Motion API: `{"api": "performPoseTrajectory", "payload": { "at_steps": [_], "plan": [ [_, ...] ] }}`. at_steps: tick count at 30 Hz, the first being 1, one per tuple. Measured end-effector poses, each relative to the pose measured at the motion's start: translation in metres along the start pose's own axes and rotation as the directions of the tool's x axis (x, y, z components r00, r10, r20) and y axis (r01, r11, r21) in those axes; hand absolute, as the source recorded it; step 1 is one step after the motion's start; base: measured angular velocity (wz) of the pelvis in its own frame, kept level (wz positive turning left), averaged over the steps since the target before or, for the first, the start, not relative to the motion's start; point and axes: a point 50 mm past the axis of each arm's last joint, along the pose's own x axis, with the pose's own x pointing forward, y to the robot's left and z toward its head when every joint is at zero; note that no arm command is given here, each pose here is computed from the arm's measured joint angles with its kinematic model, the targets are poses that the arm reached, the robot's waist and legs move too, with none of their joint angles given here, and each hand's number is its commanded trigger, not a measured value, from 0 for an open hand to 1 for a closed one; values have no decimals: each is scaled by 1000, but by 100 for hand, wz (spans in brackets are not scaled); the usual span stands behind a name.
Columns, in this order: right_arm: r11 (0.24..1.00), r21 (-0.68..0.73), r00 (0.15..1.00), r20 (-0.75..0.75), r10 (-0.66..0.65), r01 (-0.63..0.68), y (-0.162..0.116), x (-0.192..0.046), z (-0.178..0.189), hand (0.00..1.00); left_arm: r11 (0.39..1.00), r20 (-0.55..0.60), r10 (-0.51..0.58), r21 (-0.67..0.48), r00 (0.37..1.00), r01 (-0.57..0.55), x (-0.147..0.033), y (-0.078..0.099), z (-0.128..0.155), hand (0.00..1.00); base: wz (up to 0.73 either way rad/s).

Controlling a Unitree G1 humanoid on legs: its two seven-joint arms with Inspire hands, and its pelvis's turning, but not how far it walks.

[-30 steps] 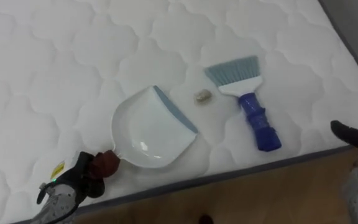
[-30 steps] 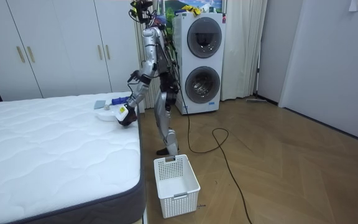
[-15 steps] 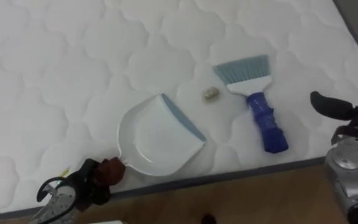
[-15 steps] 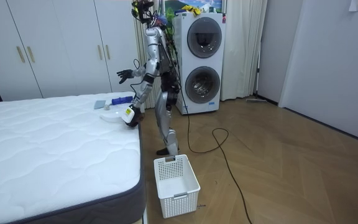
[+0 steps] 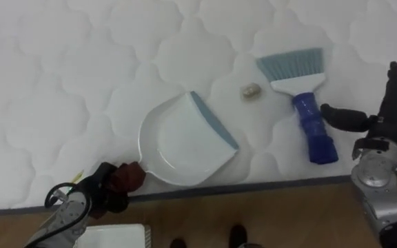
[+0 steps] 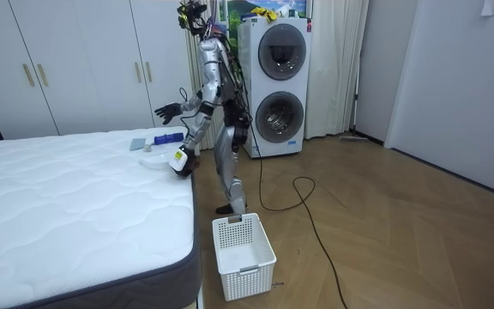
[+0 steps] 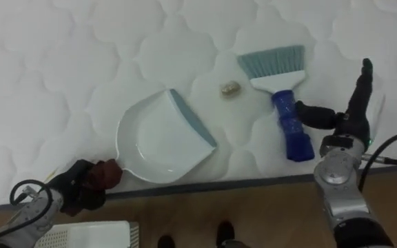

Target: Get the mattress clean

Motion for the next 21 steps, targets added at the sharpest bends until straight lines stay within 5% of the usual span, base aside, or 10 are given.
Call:
{"api": "performPoseTrajectory", "payload": {
  "at_steps": [21],
  "plan": [
    [989,-19,989,-20,147,-148,18,7,6,0,998,43,49,-31,998,-47,7,15,15,100,3]
  ]
}}
